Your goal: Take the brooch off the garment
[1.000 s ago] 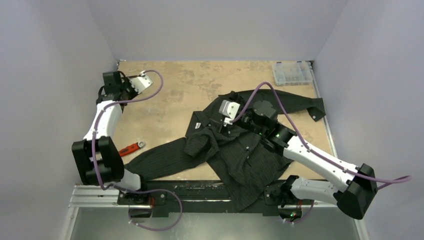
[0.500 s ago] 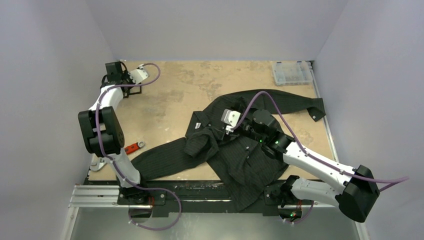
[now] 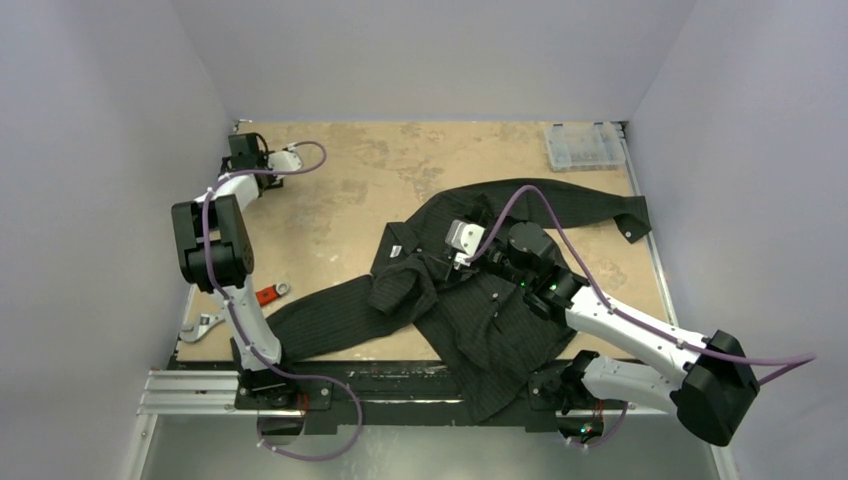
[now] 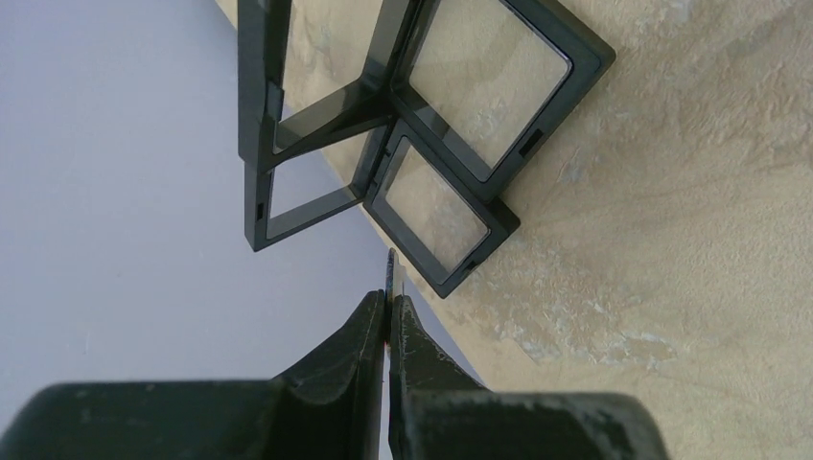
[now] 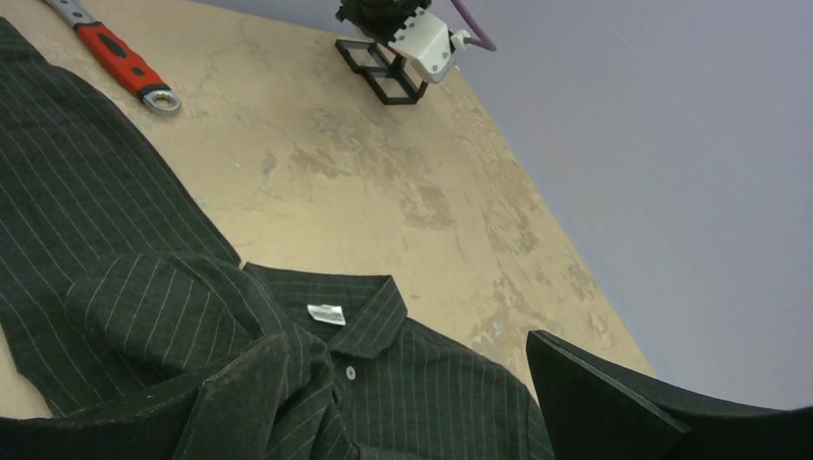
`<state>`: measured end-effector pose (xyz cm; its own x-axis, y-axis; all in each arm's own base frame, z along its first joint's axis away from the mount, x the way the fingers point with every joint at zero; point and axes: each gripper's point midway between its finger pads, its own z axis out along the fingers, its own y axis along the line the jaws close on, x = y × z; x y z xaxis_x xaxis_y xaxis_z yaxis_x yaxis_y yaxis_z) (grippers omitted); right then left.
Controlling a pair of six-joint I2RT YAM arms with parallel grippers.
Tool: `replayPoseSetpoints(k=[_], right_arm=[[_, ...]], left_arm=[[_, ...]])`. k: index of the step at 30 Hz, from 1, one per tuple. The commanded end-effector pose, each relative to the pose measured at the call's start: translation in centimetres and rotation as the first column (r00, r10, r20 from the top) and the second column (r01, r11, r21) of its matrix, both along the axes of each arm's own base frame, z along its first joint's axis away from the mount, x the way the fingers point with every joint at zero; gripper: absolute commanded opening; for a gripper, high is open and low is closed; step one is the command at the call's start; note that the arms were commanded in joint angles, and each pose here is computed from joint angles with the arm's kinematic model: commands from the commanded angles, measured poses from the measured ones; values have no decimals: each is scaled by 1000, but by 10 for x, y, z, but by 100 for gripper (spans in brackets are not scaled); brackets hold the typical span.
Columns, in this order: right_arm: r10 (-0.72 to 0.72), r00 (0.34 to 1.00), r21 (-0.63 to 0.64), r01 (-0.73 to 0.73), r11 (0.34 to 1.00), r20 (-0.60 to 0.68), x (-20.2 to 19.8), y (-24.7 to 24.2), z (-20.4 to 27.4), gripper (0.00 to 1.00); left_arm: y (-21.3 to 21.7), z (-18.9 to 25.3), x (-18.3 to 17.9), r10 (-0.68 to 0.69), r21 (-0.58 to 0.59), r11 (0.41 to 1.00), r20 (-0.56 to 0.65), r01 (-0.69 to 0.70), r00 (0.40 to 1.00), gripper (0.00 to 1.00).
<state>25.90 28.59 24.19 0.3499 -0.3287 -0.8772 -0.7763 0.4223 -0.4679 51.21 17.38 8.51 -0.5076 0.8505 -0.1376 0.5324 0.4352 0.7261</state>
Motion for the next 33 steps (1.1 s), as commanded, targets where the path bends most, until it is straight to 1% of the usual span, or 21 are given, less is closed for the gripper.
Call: replayPoseSetpoints(k=[1,6,9,10,14,24,33], right_arm=[[23,1000,34,-23,999,19,-2,2,6,98],[22,1000,29,-22,999,12,-3,0,2,98],[27,1000,28,-28,999,6,-4,0,0,98],[31,1000,26,-31,999,4,-5,0,0,98],[33,999,25,-33,999,-7,-6,-1,-2,98],[32,999,15,-32,999,-20,-7,-2,-6,98],[45,999,5,-45,999,-28,-8,-1,-8,97]], left_arm=[[6,22,20,-5,81,997,68,0,998,0],[11,17,26,2,113,994,77,-11,997,0],[12,11,25,-1,131,991,59,-7,998,0],[14,16,30,-1,140,990,90,-11,996,0],[16,16,36,-2,164,986,111,-16,994,0],[14,9,42,-13,166,986,107,-5,994,0],[15,-2,44,-9,170,985,79,-5,997,0]])
